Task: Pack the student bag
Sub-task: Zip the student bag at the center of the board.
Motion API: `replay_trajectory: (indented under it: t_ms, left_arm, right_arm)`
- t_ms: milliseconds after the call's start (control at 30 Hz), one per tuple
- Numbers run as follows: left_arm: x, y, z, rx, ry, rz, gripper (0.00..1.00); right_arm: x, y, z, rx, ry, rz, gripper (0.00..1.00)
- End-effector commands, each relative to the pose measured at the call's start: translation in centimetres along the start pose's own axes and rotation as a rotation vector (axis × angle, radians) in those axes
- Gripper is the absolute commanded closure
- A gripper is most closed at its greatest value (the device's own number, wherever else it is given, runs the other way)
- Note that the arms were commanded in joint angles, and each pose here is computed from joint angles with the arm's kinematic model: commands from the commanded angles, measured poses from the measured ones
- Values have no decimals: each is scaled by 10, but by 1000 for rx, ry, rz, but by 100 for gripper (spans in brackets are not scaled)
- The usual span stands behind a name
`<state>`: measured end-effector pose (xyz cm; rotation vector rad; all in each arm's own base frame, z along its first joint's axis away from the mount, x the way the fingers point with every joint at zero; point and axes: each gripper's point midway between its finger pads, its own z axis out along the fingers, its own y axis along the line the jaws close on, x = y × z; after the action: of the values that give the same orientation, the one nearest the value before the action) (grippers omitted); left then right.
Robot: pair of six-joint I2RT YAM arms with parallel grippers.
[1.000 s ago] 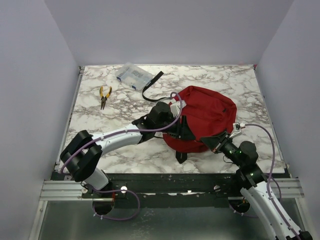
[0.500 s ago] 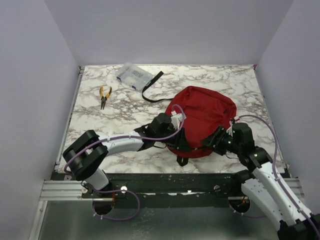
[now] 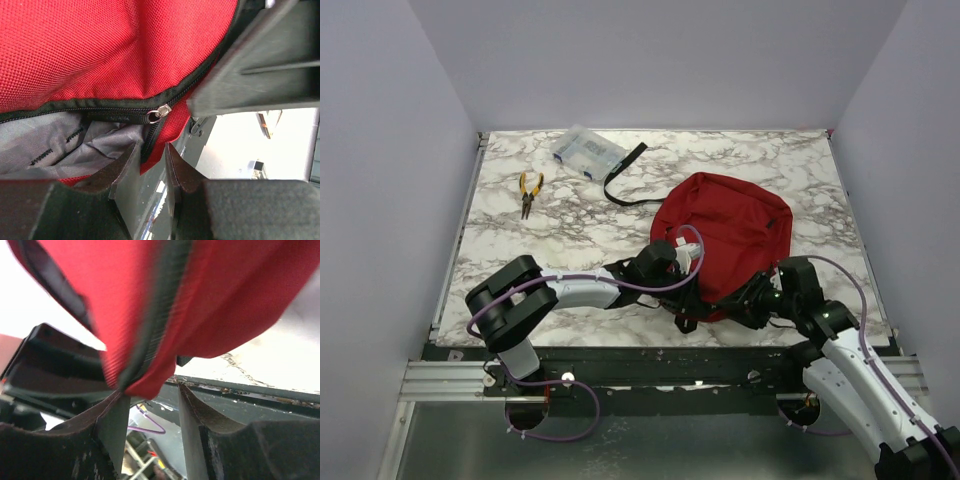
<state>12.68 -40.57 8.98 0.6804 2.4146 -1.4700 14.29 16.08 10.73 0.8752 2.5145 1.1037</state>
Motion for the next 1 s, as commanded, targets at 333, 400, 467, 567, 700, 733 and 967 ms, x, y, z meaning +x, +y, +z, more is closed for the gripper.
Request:
replay_trajectory:
  t_ms: [333,400,467,567,700,733,967]
  left_arm:
    - [6,-20,4,63,27,48,68]
    - [5,-23,0,69,19,60,64]
    - [6,-23,0,73,25,65,63]
    - [6,-23,-1,77,26,68,61]
    - [-9,-35,-23,104,-36,78,58]
    - [-13,-38,-31,113,-55,87,56]
    - [-67,-55,-90,177,-220,129,52]
  right_arm:
    - [-18,-11,36,-25,-58,105,80]
    - [-18,-15,40,-37,-60,111,95]
    - [-18,-17,44,-75,-66,110,99]
    - [-16,-6,44,-195,-67,43,99]
    - [-17,22,30,-382,-115,-124,99]
    - [-18,28,27,-417,-133,-166,99]
    - [-17,44,18,-595,-190,-296,99]
